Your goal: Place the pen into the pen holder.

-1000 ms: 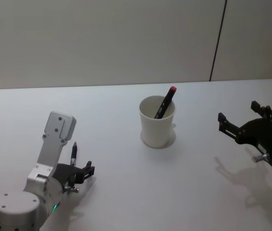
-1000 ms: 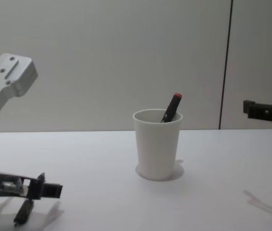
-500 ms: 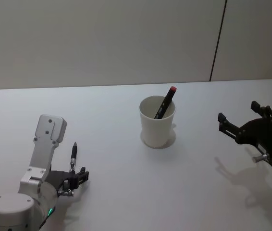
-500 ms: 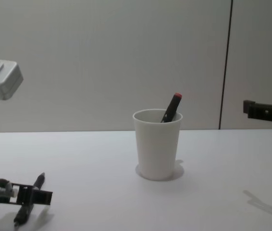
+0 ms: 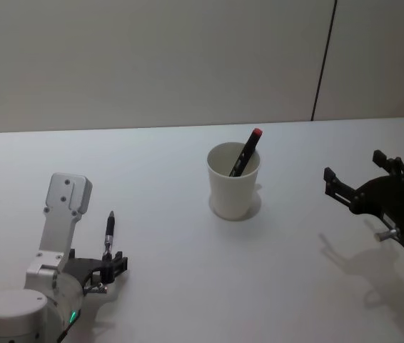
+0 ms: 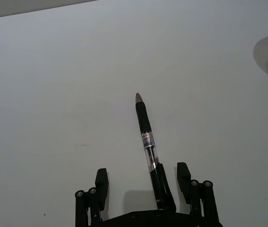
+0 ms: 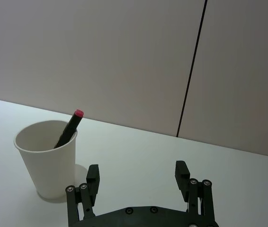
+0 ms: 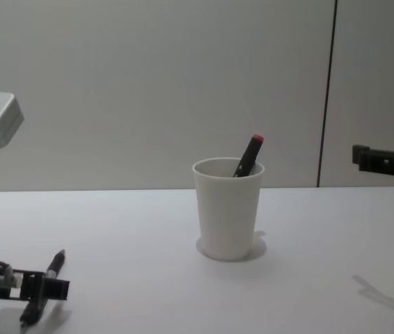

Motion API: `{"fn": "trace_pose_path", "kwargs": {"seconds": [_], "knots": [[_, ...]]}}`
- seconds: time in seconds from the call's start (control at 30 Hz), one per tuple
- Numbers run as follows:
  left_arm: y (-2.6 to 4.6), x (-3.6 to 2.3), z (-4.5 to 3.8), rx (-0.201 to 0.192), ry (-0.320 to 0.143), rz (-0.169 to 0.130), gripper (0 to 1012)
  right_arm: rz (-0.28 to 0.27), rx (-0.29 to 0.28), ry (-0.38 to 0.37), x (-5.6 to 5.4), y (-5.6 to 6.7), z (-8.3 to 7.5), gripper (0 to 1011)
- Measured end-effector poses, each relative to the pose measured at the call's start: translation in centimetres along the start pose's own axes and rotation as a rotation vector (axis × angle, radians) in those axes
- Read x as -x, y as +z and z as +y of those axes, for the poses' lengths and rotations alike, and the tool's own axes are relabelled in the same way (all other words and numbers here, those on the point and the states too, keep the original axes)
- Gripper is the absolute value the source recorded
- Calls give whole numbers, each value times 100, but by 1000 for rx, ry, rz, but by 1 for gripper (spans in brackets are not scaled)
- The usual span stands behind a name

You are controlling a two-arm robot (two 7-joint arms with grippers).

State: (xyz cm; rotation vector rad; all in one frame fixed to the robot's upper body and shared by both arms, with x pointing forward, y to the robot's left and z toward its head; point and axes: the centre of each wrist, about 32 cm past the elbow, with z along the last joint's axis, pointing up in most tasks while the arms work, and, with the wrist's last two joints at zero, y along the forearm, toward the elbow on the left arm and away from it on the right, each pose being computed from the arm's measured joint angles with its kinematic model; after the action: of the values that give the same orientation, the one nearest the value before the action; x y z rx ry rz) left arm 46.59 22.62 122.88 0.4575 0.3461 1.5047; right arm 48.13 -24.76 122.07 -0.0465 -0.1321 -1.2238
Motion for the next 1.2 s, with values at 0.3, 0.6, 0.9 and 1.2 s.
{"fn": "trace_pose_path", "kwargs": {"seconds": [0.3,0.6,0.9,1.2], "knots": [[-15,5,-8,-14,-1,13,726,0,0,0,0,0,0,1001],[-35,24,-20,-27,-4,19,481,0,0,0,0,0,0,1001],[-51,37,-26,-34,-8,21,419,0,0,0,0,0,0,1001],[-67,40,-29,-32,-15,25,358,0,0,0,0,0,0,1001]]}}
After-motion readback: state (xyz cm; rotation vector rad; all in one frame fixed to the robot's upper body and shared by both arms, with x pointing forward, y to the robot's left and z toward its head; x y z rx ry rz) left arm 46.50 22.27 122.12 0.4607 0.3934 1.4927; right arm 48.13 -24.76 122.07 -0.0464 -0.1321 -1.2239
